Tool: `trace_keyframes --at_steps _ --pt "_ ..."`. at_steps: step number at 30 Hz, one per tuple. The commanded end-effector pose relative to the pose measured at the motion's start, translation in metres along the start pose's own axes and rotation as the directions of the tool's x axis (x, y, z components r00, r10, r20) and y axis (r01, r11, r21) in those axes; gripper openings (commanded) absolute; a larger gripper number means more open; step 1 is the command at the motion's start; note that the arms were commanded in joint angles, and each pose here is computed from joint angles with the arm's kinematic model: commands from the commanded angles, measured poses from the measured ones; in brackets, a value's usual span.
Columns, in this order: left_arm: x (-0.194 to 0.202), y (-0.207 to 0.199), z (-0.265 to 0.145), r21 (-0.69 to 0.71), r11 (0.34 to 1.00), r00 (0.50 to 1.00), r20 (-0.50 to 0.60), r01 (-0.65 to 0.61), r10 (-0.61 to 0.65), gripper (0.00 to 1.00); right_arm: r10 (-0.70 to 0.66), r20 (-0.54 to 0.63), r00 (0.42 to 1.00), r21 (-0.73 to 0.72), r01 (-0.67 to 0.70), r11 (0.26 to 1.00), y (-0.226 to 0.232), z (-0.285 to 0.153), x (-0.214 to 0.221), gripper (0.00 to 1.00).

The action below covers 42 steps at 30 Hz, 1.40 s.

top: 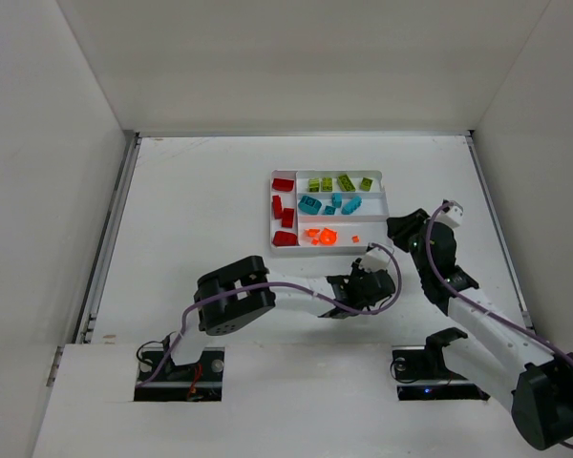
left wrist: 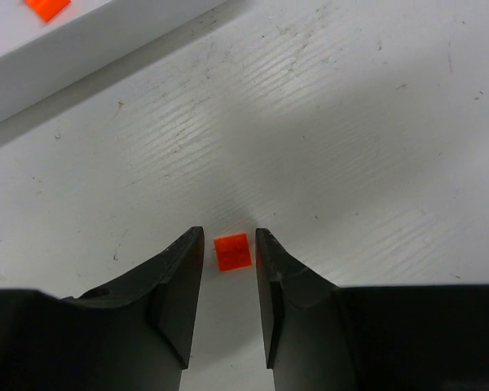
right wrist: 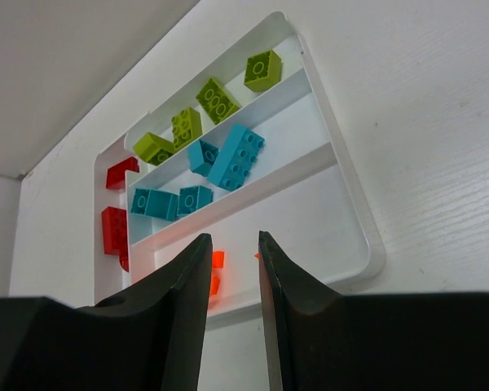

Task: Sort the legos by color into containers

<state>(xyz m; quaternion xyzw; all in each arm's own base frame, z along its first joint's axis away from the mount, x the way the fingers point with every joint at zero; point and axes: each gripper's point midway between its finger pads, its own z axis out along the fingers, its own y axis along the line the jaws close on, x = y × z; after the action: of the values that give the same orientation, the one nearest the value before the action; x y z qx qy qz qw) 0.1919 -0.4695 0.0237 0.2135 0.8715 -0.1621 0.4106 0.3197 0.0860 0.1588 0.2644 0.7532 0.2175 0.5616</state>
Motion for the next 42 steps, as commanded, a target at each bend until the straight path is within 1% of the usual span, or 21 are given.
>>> trace_keyframes --at_steps 1,7,10,13,15,17,20,25,28,32,37,42 --pt "0.012 0.006 0.003 -0.041 0.999 0.999 -0.032 -0.028 0.027 0.28 0.025 0.037 0.999 -0.054 -0.023 0.998 0.013 -0.002 -0.010 0.35" --pt "0.016 0.011 0.001 -0.069 0.996 0.998 -0.037 -0.053 0.050 0.21 0.033 0.049 0.998 -0.067 -0.029 0.997 0.015 -0.007 -0.014 0.36" --pt "0.020 0.012 -0.001 -0.090 0.993 0.996 -0.038 -0.081 0.078 0.20 0.040 0.059 0.997 -0.072 -0.036 0.997 0.015 -0.010 -0.017 0.39" --pt "0.025 0.014 -0.001 -0.110 0.988 0.993 -0.043 -0.110 0.106 0.20 0.042 0.063 0.997 -0.074 -0.037 0.997 0.015 -0.011 -0.018 0.43" --pt "0.027 0.014 -0.001 -0.116 0.986 0.993 -0.044 -0.117 0.113 0.22 0.042 0.062 0.997 -0.075 -0.037 0.996 0.015 -0.011 -0.017 0.46" --pt "0.028 0.014 -0.001 -0.118 0.986 0.992 -0.043 -0.120 0.116 0.24 0.042 0.062 0.997 -0.075 -0.037 0.996 0.015 -0.011 -0.017 0.46" --pt "0.029 0.014 0.000 -0.120 0.986 0.993 -0.045 -0.118 0.113 0.25 0.043 0.064 0.997 -0.077 -0.038 0.996 0.016 -0.011 -0.018 0.46" --pt "0.030 0.014 0.001 -0.124 0.985 0.992 -0.042 -0.120 0.115 0.17 0.044 0.068 0.997 -0.077 -0.039 0.996 0.015 -0.012 -0.019 0.46" --pt "0.020 0.017 -0.003 -0.141 0.983 0.993 -0.016 -0.118 0.117 0.13 0.046 0.068 0.997 -0.077 -0.041 0.996 0.015 -0.012 -0.019 0.46" --pt "-0.006 0.023 -0.016 -0.143 0.986 0.995 0.034 -0.089 0.095 0.13 0.054 0.066 0.996 -0.072 -0.049 0.996 0.013 -0.011 -0.018 0.46" --pt "-0.046 0.034 -0.031 -0.133 0.991 0.993 0.113 -0.017 0.032 0.13 0.057 0.063 0.996 -0.067 -0.053 0.996 0.012 -0.010 -0.017 0.46" --pt "-0.081 0.053 -0.025 -0.140 0.989 0.984 0.178 0.051 -0.025 0.13 0.060 0.067 0.996 -0.059 -0.056 0.997 0.009 -0.010 -0.017 0.46"
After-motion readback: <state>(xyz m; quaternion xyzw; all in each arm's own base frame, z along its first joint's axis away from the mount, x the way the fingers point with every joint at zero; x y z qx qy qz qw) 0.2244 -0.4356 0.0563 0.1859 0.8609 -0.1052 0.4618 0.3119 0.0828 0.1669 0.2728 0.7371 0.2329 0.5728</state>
